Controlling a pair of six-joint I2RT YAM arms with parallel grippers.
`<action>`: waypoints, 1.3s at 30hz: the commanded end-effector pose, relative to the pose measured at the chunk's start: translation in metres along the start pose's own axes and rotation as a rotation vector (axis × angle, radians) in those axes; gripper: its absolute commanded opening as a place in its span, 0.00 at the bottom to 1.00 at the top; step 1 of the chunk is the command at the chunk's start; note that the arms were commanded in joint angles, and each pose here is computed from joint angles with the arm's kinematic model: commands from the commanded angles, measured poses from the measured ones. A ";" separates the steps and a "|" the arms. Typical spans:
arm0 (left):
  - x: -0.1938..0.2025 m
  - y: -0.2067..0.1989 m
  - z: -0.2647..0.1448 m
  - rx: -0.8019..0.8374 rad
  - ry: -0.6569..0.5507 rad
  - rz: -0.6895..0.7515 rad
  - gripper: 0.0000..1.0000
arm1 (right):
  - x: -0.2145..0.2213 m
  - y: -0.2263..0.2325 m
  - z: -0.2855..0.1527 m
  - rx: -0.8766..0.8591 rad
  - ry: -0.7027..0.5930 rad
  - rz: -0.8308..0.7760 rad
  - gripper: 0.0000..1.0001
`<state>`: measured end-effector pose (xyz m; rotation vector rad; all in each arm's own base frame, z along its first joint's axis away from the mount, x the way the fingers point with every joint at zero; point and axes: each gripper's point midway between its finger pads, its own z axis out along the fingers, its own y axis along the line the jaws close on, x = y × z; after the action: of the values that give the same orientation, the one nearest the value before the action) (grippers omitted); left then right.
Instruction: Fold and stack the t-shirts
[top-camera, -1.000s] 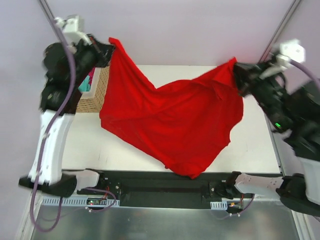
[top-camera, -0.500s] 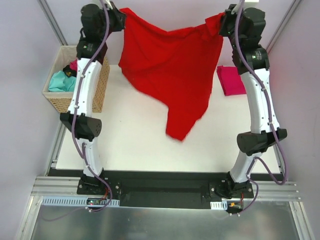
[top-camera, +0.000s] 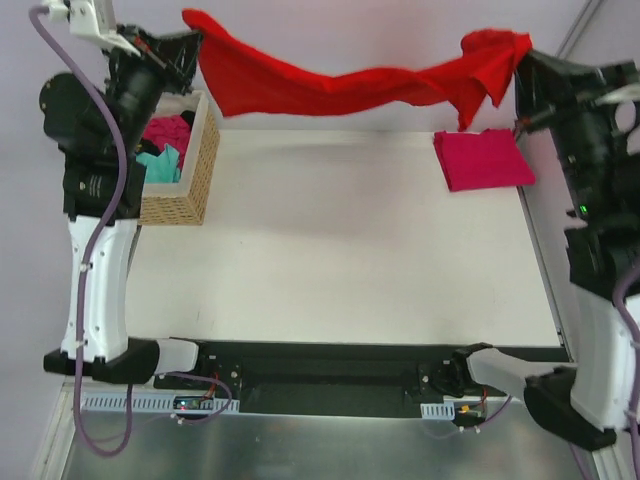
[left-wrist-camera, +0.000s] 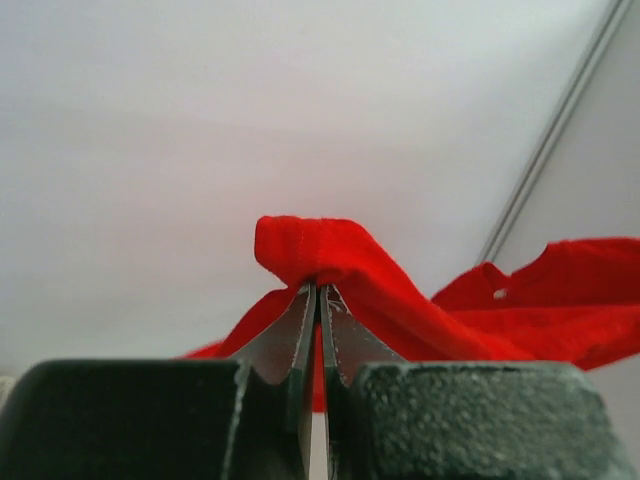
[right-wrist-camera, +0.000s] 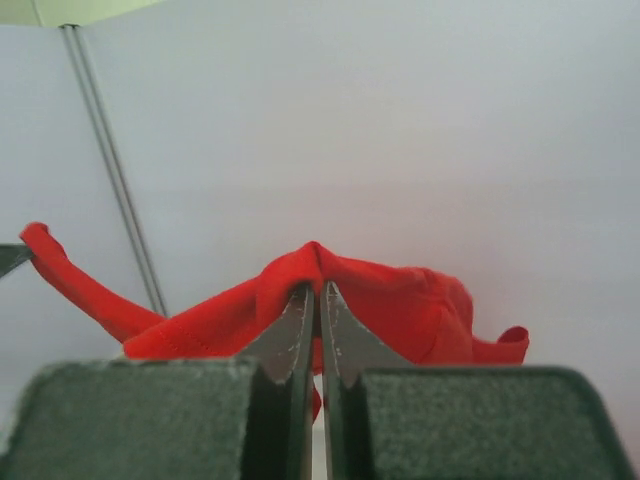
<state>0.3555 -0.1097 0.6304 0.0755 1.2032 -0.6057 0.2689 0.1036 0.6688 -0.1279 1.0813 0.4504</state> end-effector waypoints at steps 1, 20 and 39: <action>0.067 0.010 -0.029 -0.017 0.120 -0.056 0.00 | 0.079 0.002 -0.032 -0.018 0.172 0.060 0.01; 0.281 0.007 -0.147 -0.076 0.426 -0.193 0.99 | 0.227 -0.028 -0.198 0.183 0.516 0.154 0.96; 0.496 0.092 -0.012 -0.269 0.970 -0.212 0.99 | 0.448 -0.081 -0.051 0.360 1.039 0.073 0.96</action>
<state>0.4844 -0.2222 0.1857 0.0127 2.1739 -0.5639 0.3989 0.1514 0.1958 -0.0463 2.3074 0.2139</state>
